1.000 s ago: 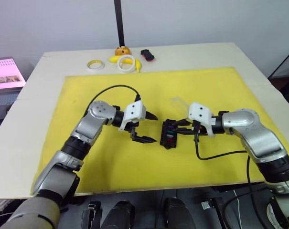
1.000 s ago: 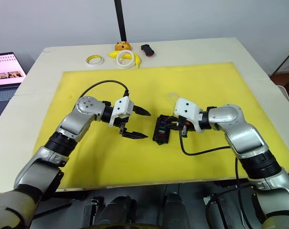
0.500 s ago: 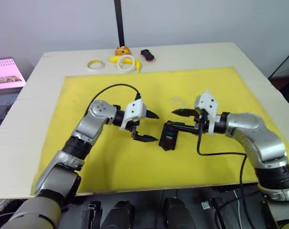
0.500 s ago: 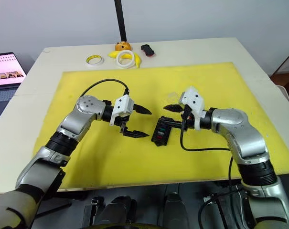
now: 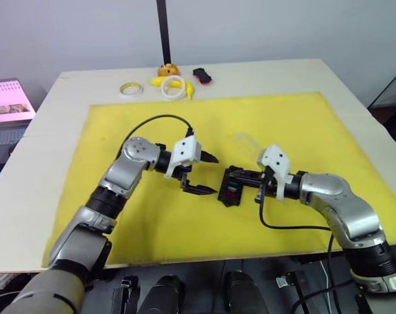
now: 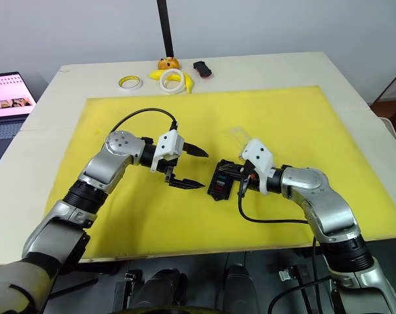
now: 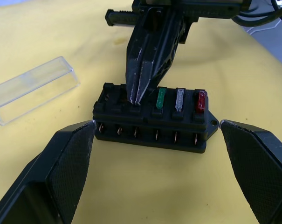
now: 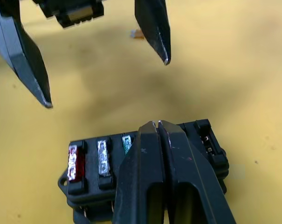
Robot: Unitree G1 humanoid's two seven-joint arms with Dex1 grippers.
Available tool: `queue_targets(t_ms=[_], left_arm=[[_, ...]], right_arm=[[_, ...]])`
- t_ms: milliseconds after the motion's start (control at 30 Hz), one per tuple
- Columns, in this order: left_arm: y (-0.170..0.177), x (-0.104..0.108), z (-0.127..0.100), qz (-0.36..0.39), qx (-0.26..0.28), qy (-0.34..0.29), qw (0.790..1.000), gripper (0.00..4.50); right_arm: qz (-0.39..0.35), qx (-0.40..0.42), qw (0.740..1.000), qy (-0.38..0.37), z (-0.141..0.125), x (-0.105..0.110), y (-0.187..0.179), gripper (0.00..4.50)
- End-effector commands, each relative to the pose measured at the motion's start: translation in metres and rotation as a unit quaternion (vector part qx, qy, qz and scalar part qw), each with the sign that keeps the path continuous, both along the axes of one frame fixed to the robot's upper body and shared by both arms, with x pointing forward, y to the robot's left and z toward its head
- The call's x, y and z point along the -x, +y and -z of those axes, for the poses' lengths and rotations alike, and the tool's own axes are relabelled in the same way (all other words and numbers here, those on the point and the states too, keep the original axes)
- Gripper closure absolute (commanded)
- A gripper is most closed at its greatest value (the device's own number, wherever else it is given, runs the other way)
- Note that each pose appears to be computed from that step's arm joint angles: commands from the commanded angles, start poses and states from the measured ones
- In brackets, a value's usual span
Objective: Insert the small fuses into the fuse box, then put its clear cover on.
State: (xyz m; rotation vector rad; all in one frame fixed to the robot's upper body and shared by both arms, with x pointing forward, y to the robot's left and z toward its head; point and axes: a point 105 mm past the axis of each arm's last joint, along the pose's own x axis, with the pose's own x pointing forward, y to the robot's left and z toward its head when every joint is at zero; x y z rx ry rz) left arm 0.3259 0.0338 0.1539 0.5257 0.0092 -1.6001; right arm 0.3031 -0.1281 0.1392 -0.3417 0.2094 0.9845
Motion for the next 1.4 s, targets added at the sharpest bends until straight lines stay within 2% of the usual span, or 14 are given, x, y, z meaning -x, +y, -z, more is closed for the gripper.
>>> queue_targets(t_ms=[33, 267, 400, 467, 567, 733, 800, 867, 1000, 1067, 1200, 1333, 1400], left_arm=[[-0.001, -0.002, -0.011, 0.001, 0.009, -0.018, 1.000, 0.00], [-0.001, -0.002, -0.009, -0.001, 0.011, -0.014, 1.000, 0.00], [0.012, -0.002, -0.012, -0.038, 0.039, 0.018, 0.998, 0.00], [0.027, 0.000, -0.016, -0.072, 0.069, 0.058, 0.993, 0.00], [0.058, 0.008, -0.021, -0.131, 0.110, 0.130, 0.977, 0.00], [0.135, 0.032, -0.006, -0.253, 0.105, 0.229, 0.934, 0.00], [0.172, 0.037, -0.001, -0.315, 0.109, 0.255, 0.908, 0.00], [0.199, 0.039, 0.002, -0.367, 0.109, 0.257, 0.887, 0.00], [0.242, 0.045, 0.003, -0.437, 0.094, 0.235, 0.863, 0.00], [0.250, 0.048, 0.002, -0.447, 0.093, 0.234, 0.858, 0.00], [0.234, 0.049, -0.005, -0.426, 0.113, 0.268, 0.857, 0.00], [0.201, 0.042, -0.009, -0.394, 0.140, 0.329, 0.847, 0.00], [0.186, 0.035, -0.011, -0.388, 0.158, 0.360, 0.834, 0.00]], right_arm=[[0.006, 0.020, 0.999, 0.027, 0.015, 0.005, 0.000, 4.42], [-0.002, 0.008, 1.000, 0.004, 0.002, 0.007, 0.005, 4.42], [0.032, -0.038, 0.997, -0.056, -0.039, 0.005, -0.007, 4.42], [0.054, -0.070, 0.995, -0.047, -0.053, 0.010, -0.023, 4.42], [0.087, -0.086, 0.992, -0.031, -0.064, 0.025, -0.053, 3.56], [0.196, -0.054, 0.979, -0.021, -0.067, 0.043, -0.124, 1.09], [0.230, -0.034, 0.973, -0.015, -0.065, 0.053, -0.149, 0.05], [0.251, -0.019, 0.968, -0.012, -0.064, 0.060, -0.167, 0.01], [0.275, -0.003, 0.961, -0.012, -0.065, 0.068, -0.183, 0.01], [0.275, -0.002, 0.961, -0.013, -0.067, 0.069, -0.184, 0.01], [0.239, -0.005, 0.971, -0.018, -0.070, 0.064, -0.160, 0.01], [0.168, -0.014, 0.985, -0.022, -0.071, 0.057, -0.117, 0.01], [0.131, -0.021, 0.991, -0.025, -0.073, 0.054, -0.094, 0.01]])
